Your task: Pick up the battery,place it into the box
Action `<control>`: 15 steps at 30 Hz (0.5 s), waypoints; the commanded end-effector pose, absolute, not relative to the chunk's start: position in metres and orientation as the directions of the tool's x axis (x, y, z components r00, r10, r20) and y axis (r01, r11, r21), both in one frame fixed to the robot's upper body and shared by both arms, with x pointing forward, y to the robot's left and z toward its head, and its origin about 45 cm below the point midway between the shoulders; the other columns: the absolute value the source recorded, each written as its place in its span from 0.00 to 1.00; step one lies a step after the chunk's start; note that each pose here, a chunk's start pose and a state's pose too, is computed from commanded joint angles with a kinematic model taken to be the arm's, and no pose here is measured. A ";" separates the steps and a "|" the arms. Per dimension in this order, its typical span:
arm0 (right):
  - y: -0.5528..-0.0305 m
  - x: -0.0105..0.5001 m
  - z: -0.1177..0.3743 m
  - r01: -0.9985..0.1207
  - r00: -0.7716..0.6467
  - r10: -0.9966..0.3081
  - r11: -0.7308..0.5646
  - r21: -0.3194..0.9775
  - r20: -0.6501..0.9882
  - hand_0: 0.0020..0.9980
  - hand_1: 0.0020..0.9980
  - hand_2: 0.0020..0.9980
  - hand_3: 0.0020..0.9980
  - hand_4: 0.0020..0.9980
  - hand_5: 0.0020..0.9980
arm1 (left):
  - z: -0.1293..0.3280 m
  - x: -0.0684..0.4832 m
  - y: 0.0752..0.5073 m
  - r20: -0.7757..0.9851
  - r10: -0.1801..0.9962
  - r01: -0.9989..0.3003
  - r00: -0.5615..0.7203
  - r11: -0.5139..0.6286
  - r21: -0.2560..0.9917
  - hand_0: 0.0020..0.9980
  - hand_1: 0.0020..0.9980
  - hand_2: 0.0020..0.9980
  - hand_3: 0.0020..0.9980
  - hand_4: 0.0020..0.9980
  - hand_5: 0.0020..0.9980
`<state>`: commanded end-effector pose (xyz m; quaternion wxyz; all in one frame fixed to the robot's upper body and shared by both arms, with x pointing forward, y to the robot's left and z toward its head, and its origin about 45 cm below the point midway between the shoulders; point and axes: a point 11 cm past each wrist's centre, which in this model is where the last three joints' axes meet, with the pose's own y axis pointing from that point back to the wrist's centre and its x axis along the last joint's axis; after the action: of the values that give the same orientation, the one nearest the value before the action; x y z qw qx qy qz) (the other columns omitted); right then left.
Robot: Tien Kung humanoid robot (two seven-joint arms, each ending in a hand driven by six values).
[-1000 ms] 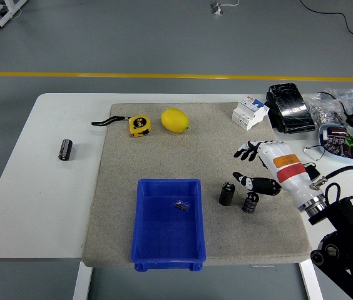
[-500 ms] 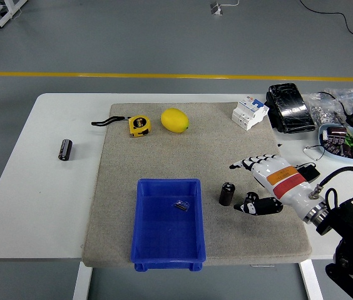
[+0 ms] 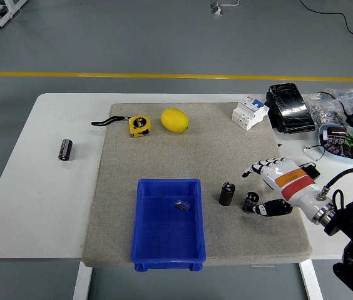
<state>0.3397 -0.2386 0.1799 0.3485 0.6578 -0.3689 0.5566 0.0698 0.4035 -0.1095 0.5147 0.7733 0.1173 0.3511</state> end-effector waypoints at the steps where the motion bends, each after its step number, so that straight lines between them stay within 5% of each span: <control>1: -0.239 0.339 0.179 -0.873 0.112 -0.096 -0.485 0.052 0.989 0.47 0.55 0.63 0.57 1.00 0.36 | -0.109 0.070 0.404 0.422 0.542 -0.181 0.726 -0.442 0.878 0.69 0.64 0.68 0.62 0.62 0.68; 15: -0.240 0.341 0.159 -0.877 0.165 -0.112 -0.472 0.094 0.980 0.46 0.55 0.63 0.58 1.00 0.36 | -0.110 0.070 0.402 0.417 0.541 -0.180 0.731 -0.437 0.881 0.69 0.64 0.68 0.62 0.62 0.68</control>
<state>0.3411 -0.2395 0.1592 0.3595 0.6732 -0.3671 0.5318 0.0704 0.4023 -0.1098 0.5174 0.7730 0.1167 0.3480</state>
